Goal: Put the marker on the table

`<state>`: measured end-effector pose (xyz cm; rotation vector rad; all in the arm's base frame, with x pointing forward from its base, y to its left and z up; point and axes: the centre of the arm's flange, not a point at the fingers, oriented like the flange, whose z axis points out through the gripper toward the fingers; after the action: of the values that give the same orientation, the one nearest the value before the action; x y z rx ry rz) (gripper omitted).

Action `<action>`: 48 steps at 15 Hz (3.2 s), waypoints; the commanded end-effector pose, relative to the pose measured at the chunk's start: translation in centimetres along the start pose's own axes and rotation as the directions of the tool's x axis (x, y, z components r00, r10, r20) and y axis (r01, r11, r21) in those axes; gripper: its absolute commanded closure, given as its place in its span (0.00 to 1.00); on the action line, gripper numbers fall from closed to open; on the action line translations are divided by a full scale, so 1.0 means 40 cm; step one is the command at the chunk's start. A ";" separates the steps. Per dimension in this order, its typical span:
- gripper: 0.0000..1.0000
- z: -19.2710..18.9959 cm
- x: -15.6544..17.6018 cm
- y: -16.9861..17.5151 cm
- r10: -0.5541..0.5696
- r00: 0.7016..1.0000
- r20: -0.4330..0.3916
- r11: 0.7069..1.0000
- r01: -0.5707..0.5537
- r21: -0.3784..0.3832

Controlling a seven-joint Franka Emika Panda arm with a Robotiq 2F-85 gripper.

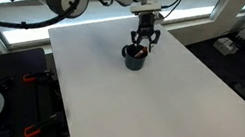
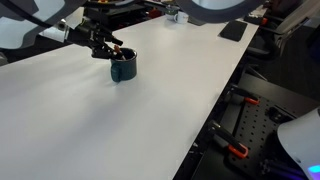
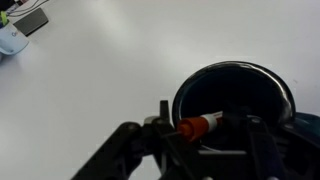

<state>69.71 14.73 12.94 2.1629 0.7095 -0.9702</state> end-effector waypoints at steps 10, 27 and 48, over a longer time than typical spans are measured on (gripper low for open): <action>0.96 -0.024 0.030 0.001 0.002 1.000 0.027 0.999 -0.003 0.032; 0.96 -0.258 -0.259 0.078 0.336 0.937 -0.095 0.941 -0.329 0.080; 0.96 -0.263 0.045 -0.132 -0.179 0.963 -0.202 0.978 0.153 -0.141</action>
<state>69.32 26.16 16.28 2.1045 1.0579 -0.7319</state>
